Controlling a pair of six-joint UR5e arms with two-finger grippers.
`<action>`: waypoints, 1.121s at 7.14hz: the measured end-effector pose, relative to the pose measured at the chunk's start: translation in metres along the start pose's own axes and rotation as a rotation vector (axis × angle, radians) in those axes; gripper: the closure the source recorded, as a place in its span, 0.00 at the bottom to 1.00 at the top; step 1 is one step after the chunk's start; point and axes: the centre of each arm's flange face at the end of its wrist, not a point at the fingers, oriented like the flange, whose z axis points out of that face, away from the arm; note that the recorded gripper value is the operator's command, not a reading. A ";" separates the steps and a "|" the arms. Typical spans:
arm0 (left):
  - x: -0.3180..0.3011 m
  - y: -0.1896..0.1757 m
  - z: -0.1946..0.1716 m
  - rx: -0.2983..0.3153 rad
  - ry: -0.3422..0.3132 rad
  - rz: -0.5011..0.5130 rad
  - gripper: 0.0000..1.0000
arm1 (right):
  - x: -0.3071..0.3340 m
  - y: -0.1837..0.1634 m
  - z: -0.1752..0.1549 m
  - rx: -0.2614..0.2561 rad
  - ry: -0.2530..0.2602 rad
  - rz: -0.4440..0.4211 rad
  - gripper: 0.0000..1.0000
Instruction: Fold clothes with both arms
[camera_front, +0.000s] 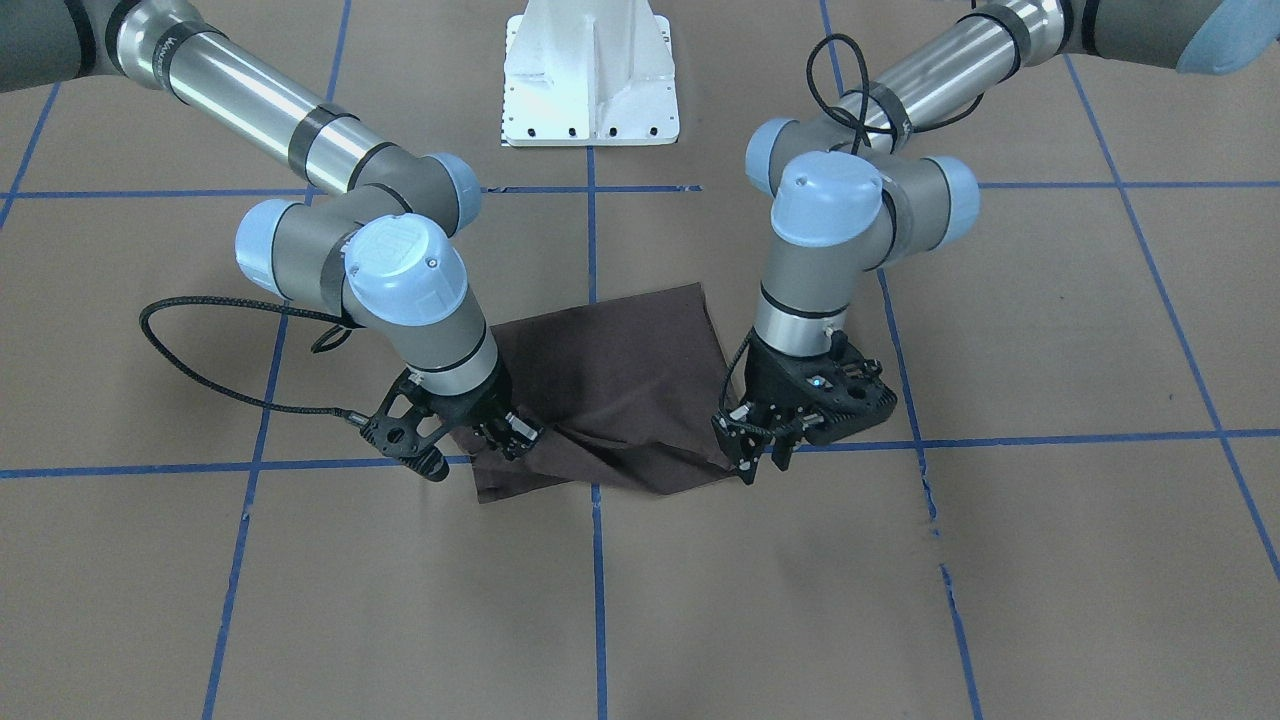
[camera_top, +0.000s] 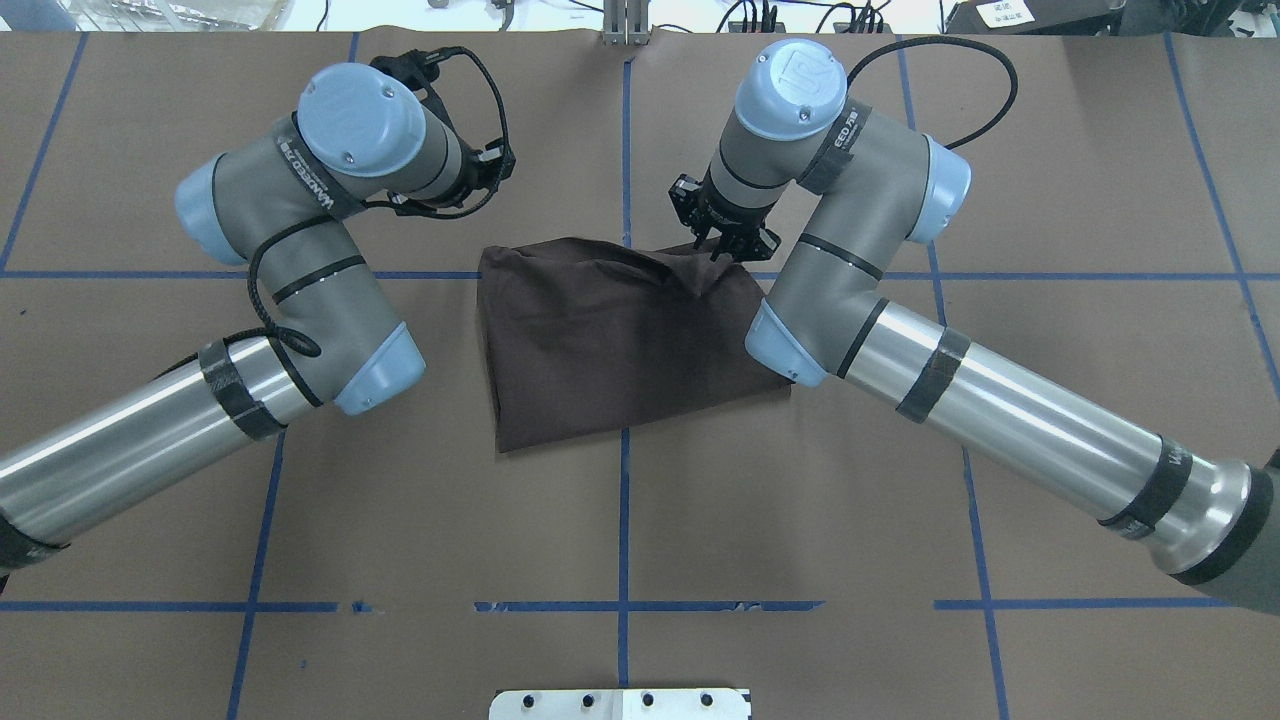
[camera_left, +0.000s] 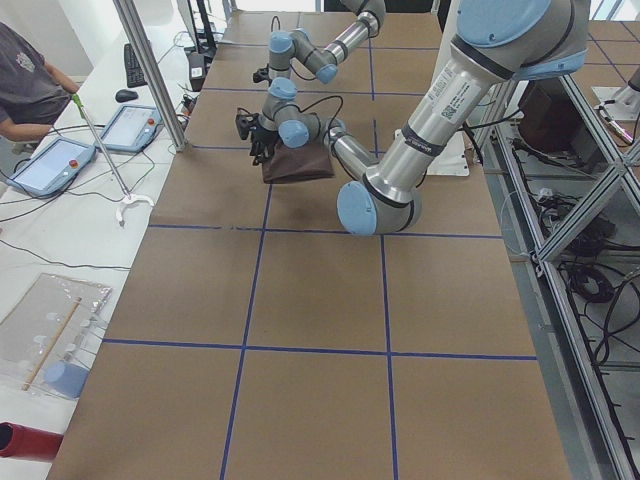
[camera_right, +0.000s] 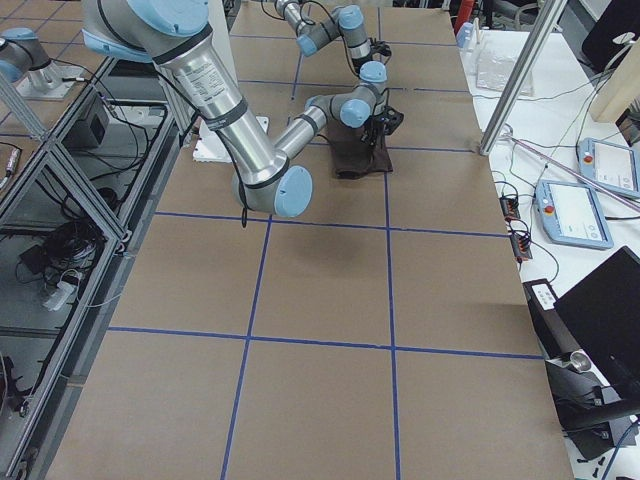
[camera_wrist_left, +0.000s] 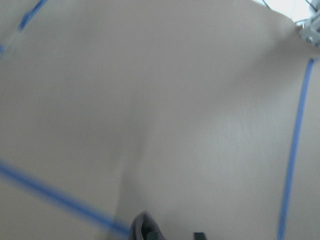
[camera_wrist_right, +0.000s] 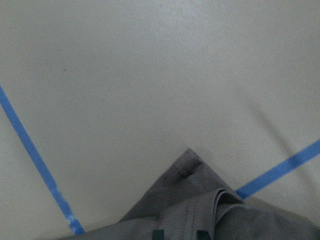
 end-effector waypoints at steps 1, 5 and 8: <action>-0.008 -0.020 0.011 0.016 -0.001 0.030 0.00 | 0.000 -0.021 -0.006 -0.020 -0.001 -0.022 0.00; -0.048 -0.056 -0.013 -0.107 0.053 0.111 0.00 | 0.035 -0.101 -0.040 -0.042 -0.001 -0.068 0.00; -0.183 -0.135 -0.083 -0.101 0.068 0.344 0.00 | 0.195 -0.244 -0.090 0.008 0.034 -0.286 0.00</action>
